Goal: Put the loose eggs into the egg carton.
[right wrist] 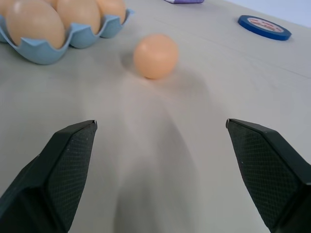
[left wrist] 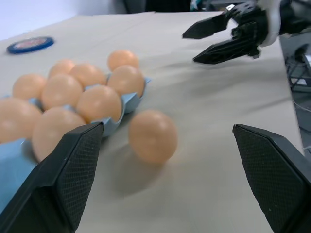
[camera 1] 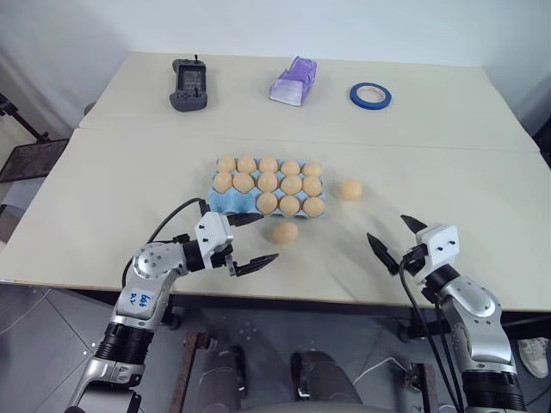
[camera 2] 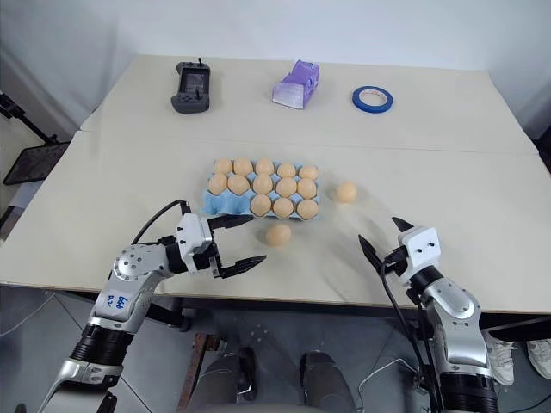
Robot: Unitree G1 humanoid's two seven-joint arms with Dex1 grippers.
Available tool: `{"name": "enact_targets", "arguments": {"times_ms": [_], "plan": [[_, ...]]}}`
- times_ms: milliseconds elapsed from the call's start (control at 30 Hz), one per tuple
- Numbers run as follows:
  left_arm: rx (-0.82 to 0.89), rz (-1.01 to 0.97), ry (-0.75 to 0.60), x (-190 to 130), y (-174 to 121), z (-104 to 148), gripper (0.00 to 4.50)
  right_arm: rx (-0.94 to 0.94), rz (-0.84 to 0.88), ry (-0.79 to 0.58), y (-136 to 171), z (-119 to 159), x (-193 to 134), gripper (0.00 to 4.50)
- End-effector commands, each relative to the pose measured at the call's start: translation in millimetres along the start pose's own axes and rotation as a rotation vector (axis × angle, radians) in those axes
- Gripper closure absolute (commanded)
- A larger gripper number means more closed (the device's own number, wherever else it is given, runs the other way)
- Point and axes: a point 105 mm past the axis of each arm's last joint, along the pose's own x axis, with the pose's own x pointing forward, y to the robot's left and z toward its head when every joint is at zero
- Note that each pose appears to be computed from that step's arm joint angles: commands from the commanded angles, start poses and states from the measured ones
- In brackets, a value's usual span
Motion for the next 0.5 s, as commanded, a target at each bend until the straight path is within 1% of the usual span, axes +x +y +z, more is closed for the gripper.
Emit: {"name": "enact_targets", "arguments": {"times_ms": [33,133,200,333,500], "plan": [[0.027,-0.012,-0.018,0.0,2.0,6.9,0.00,-0.011,0.025,-0.056,2.4,17.5,14.5,0.04],[0.026,0.000,-0.004,-3.5,1.6,4.4,0.00,-0.009,0.088,-0.020,12.3,18.9,40.4,0.04],[0.025,0.005,-0.002,-4.9,0.5,3.7,0.00,-0.013,0.099,-0.008,13.7,20.1,54.8,0.04],[0.025,0.025,0.001,-7.4,-0.7,3.2,0.00,-0.009,0.060,0.008,6.9,26.2,91.1,0.04],[0.030,0.057,0.001,-10.9,0.8,4.9,0.00,-0.023,-0.018,0.046,-5.4,22.8,118.2,0.04]]}}
